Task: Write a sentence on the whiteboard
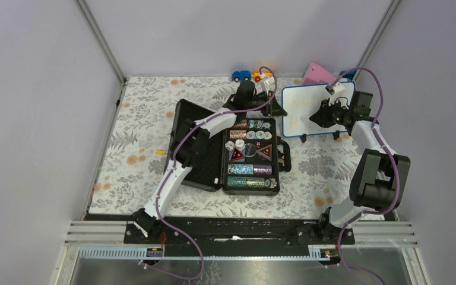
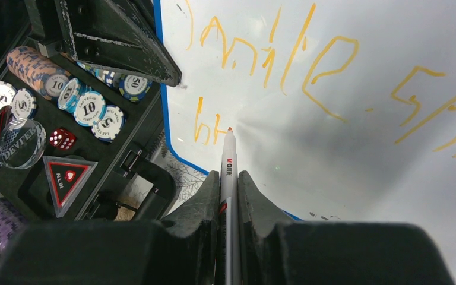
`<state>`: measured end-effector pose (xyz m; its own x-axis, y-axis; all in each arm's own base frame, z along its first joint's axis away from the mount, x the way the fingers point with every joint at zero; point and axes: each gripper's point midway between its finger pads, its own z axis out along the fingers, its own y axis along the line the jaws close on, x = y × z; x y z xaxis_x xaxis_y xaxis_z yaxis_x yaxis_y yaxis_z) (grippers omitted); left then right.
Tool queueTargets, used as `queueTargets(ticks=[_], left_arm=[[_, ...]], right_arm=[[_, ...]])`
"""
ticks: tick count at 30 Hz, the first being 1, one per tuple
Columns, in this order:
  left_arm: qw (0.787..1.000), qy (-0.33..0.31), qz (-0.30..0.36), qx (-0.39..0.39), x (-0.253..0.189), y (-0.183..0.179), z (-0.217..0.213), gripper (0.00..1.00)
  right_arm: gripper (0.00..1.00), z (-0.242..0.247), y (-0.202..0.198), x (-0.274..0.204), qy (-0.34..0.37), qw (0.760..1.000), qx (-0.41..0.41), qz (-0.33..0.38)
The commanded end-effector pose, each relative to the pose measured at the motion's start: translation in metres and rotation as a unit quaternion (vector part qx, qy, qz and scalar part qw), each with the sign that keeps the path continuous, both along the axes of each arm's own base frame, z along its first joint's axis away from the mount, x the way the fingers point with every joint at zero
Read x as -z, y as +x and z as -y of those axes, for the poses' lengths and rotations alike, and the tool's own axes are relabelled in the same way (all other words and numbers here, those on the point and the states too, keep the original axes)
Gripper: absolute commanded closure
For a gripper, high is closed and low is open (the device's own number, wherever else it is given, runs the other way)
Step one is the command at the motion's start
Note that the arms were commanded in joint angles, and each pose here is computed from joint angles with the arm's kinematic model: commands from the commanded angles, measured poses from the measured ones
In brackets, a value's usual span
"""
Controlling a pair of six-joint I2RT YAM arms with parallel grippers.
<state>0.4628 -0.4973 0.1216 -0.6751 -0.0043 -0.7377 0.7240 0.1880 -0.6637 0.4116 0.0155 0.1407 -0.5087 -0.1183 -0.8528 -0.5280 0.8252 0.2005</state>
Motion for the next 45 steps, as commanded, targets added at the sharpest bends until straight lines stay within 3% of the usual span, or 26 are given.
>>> queueTargets(ticks=[1, 45], left_arm=[[1.000, -0.015, 0.022, -0.009, -0.036, 0.008, -0.011, 1.00], [1.000, -0.017, 0.023, -0.009, -0.038, 0.008, -0.011, 1.00]], right_arm=[[1.00, -0.005, -0.005, 0.002, -0.003, 1.000, -0.012, 0.003], [1.00, 0.025, 0.023, -0.002, -0.051, 0.998, 0.045, 0.020]])
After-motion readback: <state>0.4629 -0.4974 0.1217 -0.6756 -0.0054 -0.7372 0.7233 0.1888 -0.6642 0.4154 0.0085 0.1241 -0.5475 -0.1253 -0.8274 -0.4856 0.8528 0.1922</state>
